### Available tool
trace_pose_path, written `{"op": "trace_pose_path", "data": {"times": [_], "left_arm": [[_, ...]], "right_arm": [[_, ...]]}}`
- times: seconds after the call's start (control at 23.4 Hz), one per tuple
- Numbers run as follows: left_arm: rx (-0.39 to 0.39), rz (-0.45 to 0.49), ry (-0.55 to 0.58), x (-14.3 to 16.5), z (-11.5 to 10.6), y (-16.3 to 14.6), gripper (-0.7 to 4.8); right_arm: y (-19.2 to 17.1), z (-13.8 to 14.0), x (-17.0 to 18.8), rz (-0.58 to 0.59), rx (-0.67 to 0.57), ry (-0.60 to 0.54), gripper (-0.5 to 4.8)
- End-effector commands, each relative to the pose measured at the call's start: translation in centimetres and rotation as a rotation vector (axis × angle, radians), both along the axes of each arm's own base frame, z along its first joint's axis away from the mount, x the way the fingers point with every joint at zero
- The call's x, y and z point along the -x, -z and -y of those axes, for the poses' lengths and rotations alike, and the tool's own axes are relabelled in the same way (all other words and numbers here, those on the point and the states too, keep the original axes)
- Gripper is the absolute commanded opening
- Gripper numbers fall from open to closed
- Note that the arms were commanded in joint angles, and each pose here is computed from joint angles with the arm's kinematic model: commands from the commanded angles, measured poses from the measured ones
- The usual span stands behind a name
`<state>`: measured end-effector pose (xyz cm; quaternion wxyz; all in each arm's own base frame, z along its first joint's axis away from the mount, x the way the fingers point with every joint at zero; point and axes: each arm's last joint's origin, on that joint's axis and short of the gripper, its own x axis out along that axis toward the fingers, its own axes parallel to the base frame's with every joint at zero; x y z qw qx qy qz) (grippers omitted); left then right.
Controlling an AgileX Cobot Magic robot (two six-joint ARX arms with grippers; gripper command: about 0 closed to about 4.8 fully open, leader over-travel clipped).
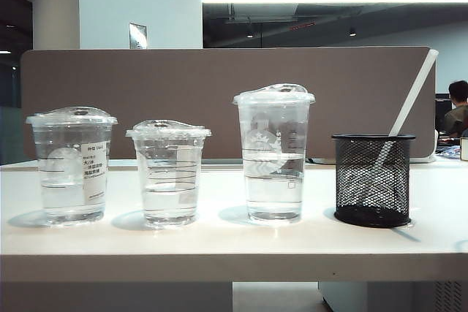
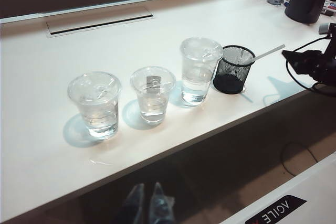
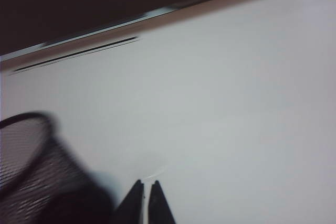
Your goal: Pick up the straw and insert it into the small coffee cup.
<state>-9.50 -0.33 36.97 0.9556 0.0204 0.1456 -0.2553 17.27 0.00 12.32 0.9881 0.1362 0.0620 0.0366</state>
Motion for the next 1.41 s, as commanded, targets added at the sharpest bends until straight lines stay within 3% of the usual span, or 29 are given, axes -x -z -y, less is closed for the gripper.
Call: {"op": "trace_pose_path", "data": {"times": [0.04,0.13,0.3,0.39,0.64,0.69,0.98,1.41], "left_arm": [[0.000,-0.003,0.000,0.0,0.0,0.0,0.22],[0.000,-0.003,-0.001,0.0,0.0,0.0,0.22],[0.000,-0.003,-0.001,0.0,0.0,0.0,0.22],[-0.001,-0.002,-0.002,0.0,0.0,0.0,0.22],[-0.006,-0.001,-0.019,0.0,0.0,0.0,0.22],[-0.006,-0.001,-0.019,0.0,0.0,0.0,0.22],[-0.006,-0.001,-0.019,0.0,0.0,0.0,0.22],[-0.006,-0.001,-0.019,0.0,0.0,0.0,0.22]], "right_arm": [[-0.3,-1.3,0.2,0.035,0.000,-0.052,0.32],[-0.3,-2.1,0.3,0.040,0.000,-0.088,0.59],[-0.3,-3.4,0.5,0.040,0.001,-0.162,0.62],[-0.3,-4.2,0.7,0.037,0.007,-0.201,1.13],[-0.3,-5.6,1.1,0.040,0.006,-0.287,1.23],[-0.4,-5.9,1.2,0.051,0.003,-0.302,1.45],[-1.2,-5.9,1.1,0.134,-0.011,-0.257,1.62],[-1.7,-6.0,0.7,0.159,-0.017,-0.261,1.56]]}}
